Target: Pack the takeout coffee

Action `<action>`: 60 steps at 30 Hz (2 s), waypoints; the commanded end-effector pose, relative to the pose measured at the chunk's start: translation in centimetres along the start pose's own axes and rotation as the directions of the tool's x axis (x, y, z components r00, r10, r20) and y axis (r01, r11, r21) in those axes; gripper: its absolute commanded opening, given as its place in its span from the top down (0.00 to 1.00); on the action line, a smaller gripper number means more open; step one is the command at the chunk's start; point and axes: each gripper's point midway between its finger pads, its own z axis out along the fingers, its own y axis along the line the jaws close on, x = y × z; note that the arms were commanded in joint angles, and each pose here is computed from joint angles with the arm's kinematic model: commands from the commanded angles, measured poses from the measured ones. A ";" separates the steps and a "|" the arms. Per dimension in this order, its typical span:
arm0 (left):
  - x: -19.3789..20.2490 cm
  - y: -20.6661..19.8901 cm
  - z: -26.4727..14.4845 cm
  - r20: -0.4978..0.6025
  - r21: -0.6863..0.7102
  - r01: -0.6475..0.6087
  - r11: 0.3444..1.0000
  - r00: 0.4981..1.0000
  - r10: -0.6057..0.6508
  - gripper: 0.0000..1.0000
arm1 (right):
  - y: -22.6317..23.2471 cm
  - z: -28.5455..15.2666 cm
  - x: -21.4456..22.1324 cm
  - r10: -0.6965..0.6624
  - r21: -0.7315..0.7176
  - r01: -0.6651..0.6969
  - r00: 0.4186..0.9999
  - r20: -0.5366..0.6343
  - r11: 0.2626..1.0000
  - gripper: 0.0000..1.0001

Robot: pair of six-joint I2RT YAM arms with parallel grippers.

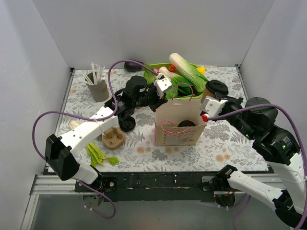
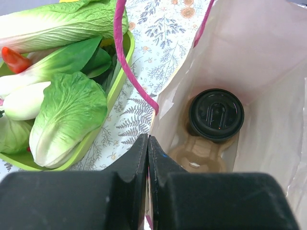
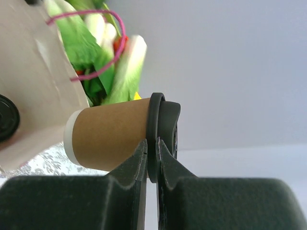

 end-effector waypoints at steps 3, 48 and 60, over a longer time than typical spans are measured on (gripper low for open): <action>-2.5 1.4 -0.6 0.047 -0.035 -0.036 0.999 0.998 0.038 1.00 | -4.1 -3.3 3.1 0.016 0.195 0.016 0.986 -0.164 0.981 0.99; -7.1 6.8 -6.0 0.073 -0.212 -0.079 0.974 0.993 0.097 0.62 | 23.6 2.2 18.0 -0.036 -0.289 -0.047 0.960 -0.277 0.956 0.99; -6.7 6.5 -5.8 0.079 -0.202 -0.084 0.976 0.992 0.101 0.60 | 24.3 -2.2 14.4 0.047 -0.412 -0.125 0.980 -0.193 0.903 0.57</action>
